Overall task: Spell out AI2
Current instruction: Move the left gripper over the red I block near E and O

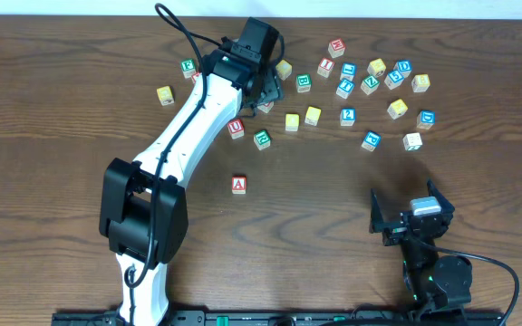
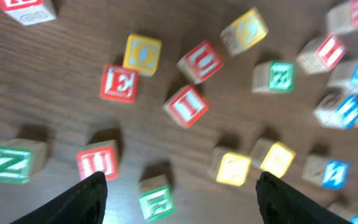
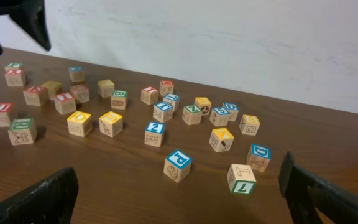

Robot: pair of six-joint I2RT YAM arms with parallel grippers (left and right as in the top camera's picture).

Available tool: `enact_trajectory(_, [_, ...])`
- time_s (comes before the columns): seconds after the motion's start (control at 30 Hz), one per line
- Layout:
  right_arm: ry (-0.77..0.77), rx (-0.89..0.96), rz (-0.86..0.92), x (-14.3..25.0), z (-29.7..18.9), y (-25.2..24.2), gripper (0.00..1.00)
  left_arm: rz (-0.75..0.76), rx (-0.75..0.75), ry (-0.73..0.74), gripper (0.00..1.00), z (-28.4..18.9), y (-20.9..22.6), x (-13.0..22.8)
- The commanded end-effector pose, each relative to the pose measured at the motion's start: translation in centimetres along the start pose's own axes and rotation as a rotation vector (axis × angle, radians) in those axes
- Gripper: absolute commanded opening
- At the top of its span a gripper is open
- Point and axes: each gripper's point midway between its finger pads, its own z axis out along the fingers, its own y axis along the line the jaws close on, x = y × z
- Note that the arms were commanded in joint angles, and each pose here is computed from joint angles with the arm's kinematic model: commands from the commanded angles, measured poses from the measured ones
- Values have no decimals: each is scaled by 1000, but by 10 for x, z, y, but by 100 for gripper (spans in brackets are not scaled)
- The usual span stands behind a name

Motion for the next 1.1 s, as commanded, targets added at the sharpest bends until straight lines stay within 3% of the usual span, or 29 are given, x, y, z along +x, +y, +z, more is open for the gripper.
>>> enact_trajectory(0.0, [2,12,12,1,0,-3,99,-145,14,-60,75,-8,-6,-16])
enact_trajectory(0.17, [2,12,12,1,0,-3,99,-178,-24,-73,75,3,-1,-15])
enact_trajectory(0.43, [2,12,12,1,0,-3,99,-284,-105,25,75,50,10,16])
enact_trajectory(0.6, [2,12,12,1,0,-3,99,-270,-119,51,75,71,-1,33])
enact_trajectory(1.07, [2,12,12,1,0,-3,99,-272,-138,-6,75,74,-5,22])
